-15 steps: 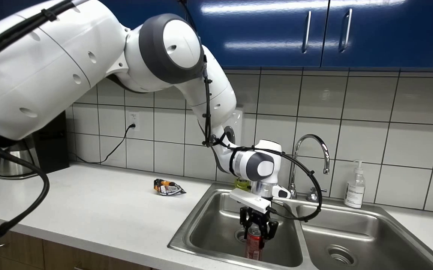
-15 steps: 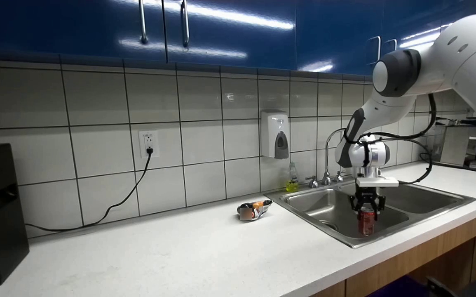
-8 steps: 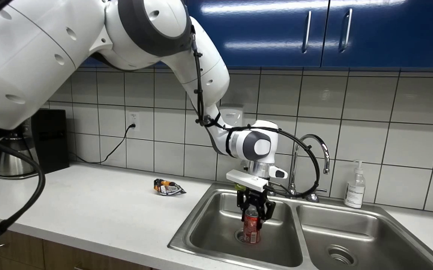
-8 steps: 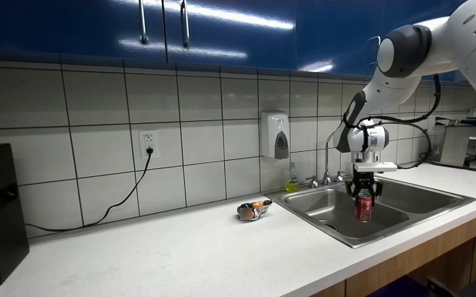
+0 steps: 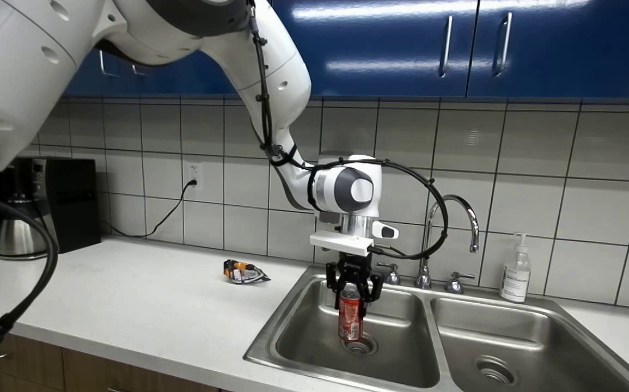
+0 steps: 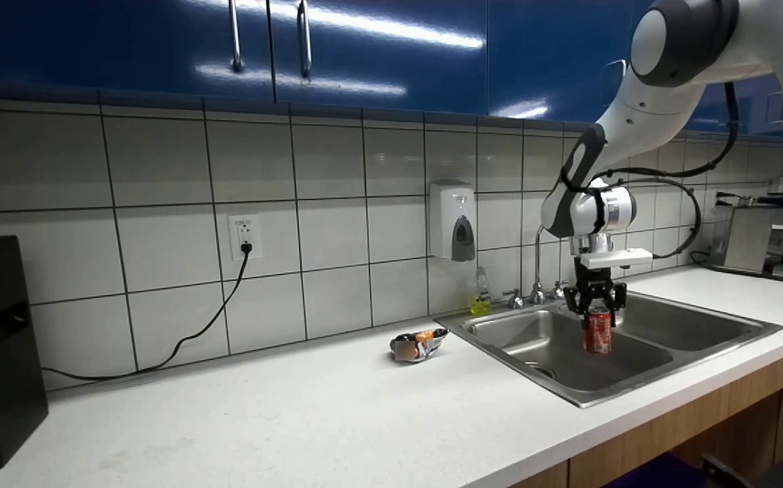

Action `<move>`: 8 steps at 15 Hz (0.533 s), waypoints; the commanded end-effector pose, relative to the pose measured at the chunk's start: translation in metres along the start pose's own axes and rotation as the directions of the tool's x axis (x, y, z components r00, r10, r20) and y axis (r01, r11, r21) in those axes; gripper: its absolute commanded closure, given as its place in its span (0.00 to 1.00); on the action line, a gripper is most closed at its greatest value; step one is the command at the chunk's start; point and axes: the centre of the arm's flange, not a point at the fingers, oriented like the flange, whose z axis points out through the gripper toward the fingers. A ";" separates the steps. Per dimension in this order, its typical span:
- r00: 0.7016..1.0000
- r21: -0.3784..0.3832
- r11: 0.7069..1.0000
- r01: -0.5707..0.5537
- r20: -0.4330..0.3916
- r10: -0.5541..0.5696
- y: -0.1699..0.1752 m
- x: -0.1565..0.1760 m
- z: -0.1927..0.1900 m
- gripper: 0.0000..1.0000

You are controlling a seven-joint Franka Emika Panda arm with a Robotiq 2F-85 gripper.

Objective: Remove the can from the sink

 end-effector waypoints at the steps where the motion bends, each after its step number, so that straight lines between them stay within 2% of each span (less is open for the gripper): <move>1: 0.997 -0.035 0.996 0.083 -0.006 -0.083 -0.024 -0.043 -0.031 0.62; 8: 0.963 -0.098 0.958 0.270 0.002 -0.271 -0.080 -0.082 -0.046 0.62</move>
